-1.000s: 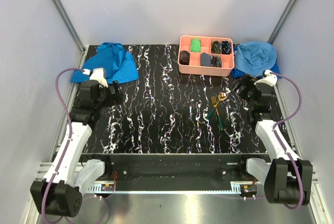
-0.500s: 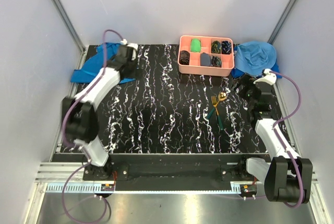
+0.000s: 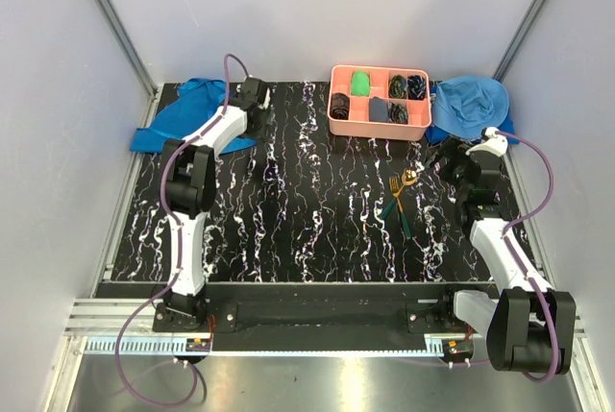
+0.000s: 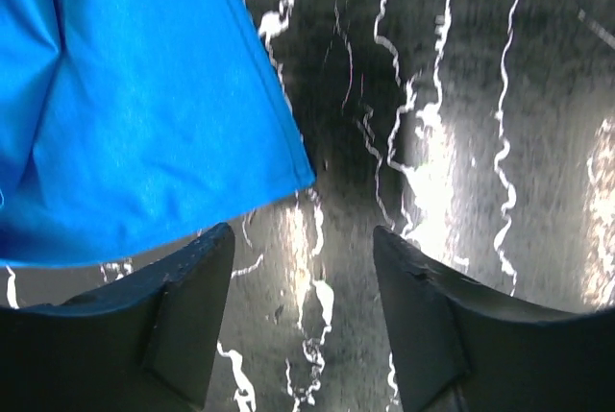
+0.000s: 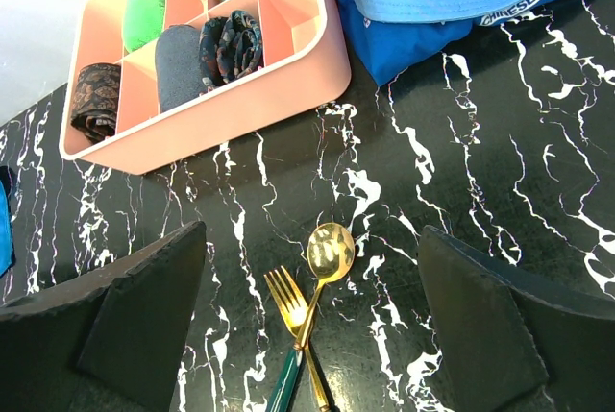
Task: Fold the napkin, place the utensils inside, and roll it up
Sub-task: Move the napkin to the centre of the board
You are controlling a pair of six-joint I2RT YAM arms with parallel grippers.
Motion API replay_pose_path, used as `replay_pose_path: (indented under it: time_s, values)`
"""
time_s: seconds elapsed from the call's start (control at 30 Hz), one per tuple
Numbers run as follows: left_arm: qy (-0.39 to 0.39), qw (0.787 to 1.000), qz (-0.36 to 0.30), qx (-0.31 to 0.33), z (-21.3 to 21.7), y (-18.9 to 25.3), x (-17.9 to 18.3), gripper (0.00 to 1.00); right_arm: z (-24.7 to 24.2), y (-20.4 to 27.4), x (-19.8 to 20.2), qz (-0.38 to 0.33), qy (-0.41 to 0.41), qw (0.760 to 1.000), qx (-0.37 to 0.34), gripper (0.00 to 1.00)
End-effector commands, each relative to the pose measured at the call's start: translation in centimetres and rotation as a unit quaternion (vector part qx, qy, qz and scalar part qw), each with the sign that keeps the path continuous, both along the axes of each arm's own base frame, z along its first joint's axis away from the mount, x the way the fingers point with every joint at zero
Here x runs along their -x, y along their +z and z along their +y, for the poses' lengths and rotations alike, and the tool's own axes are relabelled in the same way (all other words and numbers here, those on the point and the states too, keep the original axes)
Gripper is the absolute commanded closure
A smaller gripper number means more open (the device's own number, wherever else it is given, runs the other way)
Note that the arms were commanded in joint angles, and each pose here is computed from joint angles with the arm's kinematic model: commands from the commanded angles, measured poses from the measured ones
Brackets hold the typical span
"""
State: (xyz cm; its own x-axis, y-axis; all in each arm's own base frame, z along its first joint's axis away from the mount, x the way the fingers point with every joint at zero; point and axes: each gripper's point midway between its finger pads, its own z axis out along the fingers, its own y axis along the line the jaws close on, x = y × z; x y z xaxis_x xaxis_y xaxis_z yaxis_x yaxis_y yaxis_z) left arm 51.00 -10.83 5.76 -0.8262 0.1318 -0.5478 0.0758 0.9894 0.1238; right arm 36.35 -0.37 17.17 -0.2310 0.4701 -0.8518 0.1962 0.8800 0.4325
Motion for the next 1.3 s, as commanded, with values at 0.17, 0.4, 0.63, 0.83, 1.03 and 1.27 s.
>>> replay_pose_path:
  time_s: [0.17,0.4,0.63,0.83,1.03,1.27]
  values:
    - [0.013,1.000,0.009,0.016,1.4,-0.6,-1.6,0.48,0.0,2.7,-1.1,-0.032,0.003,0.999,-0.001,0.00]
    - [0.015,0.999,0.033,0.038,1.1,-2.1,-1.2,0.50,0.0,2.7,-1.1,-0.032,0.002,0.999,-0.003,0.00]
    - [0.010,0.997,0.043,0.063,0.5,-2.7,-1.6,0.48,0.0,2.6,-1.1,-0.031,0.002,1.000,-0.004,0.00]
    - [0.022,0.995,0.063,0.079,0.8,-3.6,-1.8,0.49,0.1,2.8,-1.1,-0.034,0.003,0.999,-0.003,0.00]
    - [0.031,0.992,0.083,0.090,1.2,-4.3,-1.3,0.65,0.1,2.7,-1.2,-0.032,0.003,0.999,-0.003,0.00]
    - [0.019,0.989,0.106,0.102,0.8,-5.1,0.1,0.91,0.0,2.7,-1.1,-0.031,0.000,1.000,-0.003,0.00]
